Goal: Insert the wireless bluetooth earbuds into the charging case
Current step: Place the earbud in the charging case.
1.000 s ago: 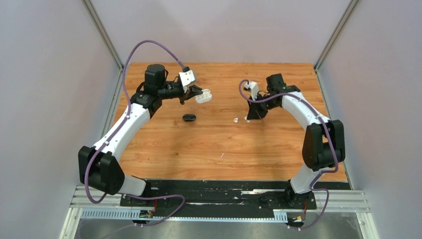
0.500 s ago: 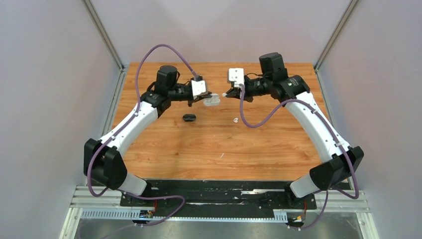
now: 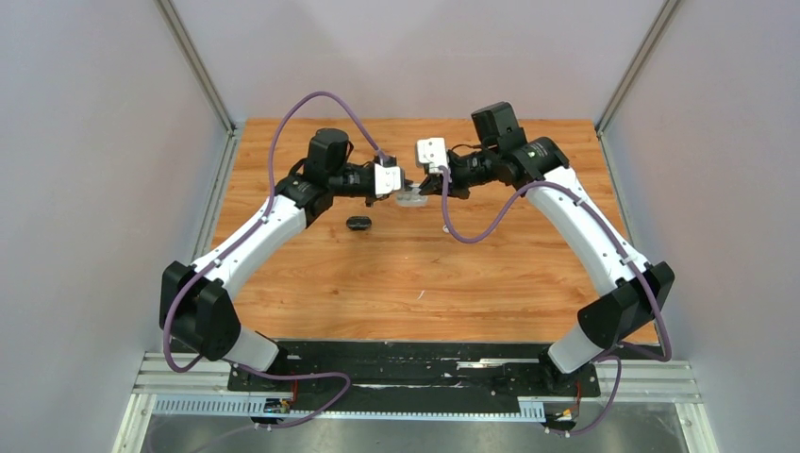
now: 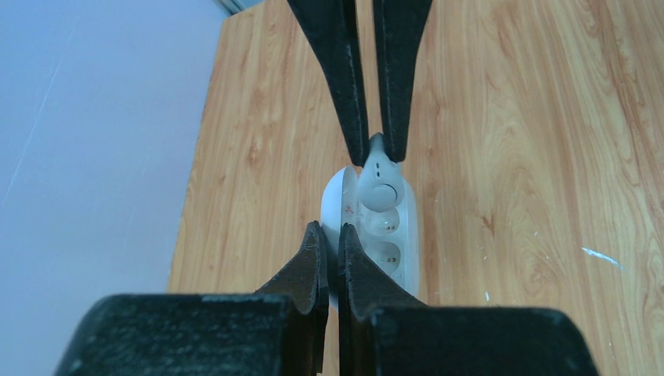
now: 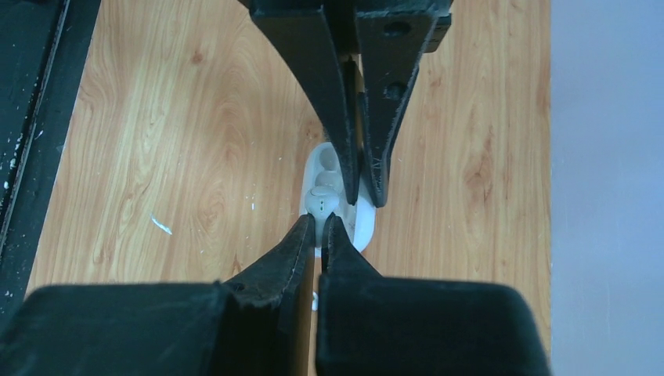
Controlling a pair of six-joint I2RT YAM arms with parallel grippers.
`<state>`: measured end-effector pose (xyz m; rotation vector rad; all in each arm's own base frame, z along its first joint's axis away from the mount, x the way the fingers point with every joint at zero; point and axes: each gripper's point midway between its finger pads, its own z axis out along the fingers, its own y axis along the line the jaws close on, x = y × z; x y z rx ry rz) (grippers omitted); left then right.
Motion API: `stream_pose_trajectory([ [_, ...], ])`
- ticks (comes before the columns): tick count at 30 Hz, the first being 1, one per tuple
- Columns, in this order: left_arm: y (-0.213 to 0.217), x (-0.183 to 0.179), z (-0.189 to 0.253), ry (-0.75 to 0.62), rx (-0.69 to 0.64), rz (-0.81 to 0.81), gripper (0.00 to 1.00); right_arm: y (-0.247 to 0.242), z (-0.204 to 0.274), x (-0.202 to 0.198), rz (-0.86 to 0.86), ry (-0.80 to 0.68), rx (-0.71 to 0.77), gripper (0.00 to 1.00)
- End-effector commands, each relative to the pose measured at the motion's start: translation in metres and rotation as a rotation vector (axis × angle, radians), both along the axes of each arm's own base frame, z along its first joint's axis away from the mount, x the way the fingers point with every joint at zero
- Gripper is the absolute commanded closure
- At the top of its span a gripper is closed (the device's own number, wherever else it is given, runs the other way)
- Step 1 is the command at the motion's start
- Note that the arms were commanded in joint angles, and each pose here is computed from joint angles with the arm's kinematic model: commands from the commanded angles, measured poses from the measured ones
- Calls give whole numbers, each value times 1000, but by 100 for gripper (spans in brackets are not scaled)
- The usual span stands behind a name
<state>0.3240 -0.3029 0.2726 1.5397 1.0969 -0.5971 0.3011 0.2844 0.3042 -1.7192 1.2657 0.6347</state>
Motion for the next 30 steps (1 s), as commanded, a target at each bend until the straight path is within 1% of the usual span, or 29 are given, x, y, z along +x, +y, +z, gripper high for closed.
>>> stream_pose_trajectory([
  [1, -4, 3, 31, -75, -47, -5, 100, 5, 6, -6, 59, -42, -3, 100],
  [8, -2, -1, 35, -104, -43, -21, 100, 8, -2, -2, 59, -52, -30, 100],
  [16, -1, -2, 35, -135, -33, -29, 100, 8, -20, 11, 27, -79, -99, 100],
  [30, -2, -1, 32, -138, -21, -36, 100, -2, -21, 20, -21, -133, -144, 100],
])
